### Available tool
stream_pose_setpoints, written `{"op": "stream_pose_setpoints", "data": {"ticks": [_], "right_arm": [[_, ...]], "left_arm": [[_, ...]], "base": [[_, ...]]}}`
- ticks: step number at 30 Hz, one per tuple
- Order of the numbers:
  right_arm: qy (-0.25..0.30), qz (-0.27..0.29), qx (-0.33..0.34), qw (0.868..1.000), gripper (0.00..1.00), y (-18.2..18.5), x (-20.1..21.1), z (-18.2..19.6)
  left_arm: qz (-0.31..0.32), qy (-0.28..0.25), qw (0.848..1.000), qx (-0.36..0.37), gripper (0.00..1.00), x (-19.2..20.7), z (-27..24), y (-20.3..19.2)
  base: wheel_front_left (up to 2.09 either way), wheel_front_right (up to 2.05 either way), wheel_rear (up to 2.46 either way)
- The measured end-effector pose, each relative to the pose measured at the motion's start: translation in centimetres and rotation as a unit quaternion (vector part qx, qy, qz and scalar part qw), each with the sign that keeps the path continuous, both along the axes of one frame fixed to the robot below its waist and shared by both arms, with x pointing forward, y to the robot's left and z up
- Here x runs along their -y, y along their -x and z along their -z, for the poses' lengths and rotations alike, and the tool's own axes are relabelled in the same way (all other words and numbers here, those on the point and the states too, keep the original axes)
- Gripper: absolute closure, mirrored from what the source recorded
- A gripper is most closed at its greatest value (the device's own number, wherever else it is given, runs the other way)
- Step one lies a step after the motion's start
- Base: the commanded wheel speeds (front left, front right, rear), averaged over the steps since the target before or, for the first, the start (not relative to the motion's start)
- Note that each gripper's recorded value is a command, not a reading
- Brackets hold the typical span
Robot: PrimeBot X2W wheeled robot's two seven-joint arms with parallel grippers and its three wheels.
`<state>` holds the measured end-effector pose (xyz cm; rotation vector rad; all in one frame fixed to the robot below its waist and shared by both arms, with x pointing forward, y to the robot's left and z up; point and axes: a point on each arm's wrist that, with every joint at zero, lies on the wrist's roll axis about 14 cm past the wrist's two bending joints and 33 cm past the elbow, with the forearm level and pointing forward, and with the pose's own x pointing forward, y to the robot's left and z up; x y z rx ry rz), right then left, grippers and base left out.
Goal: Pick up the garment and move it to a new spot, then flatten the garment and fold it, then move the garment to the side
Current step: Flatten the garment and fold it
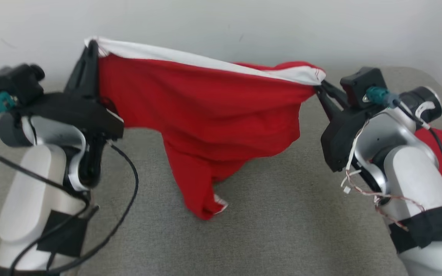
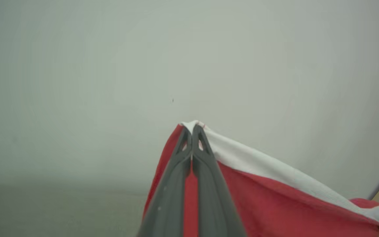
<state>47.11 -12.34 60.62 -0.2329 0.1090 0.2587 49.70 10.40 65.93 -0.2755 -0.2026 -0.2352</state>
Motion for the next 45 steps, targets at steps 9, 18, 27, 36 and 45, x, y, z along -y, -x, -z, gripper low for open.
{"op": "stream_pose_setpoints", "data": {"ticks": [9,18,27,36,45], "right_arm": [[0.002,0.0,0.04,0.999,1.0,-2.2,1.4,-3.1],[-0.024,-0.012,0.031,0.999,1.0,-6.8,1.5,-3.5],[-0.031,-0.036,0.058,0.997,1.0,-12.4,-0.1,-3.4],[-0.044,-0.02,0.119,0.992,1.0,-18.8,-0.2,-3.1],[-0.051,0.004,0.195,0.979,1.0,-22.5,0.9,-3.8]], "left_arm": [[0.016,-0.026,0.998,0.053,1.0,1.9,-4.7,-2.0],[0.004,-0.019,0.996,0.092,1.0,2.9,-7.5,-5.7],[-0.017,-0.059,0.988,0.141,1.0,3.0,-8.2,-10.3],[-0.019,-0.107,0.984,0.141,1.0,3.4,-4.4,-16.0],[-0.078,-0.146,0.965,0.202,1.0,1.9,-4.6,-19.0]], "base": [[0.0,0.0,0.0],[0.0,0.0,0.0],[0.0,0.0,0.0],[0.0,0.0,0.0],[0.0,0.0,0.0]]}}
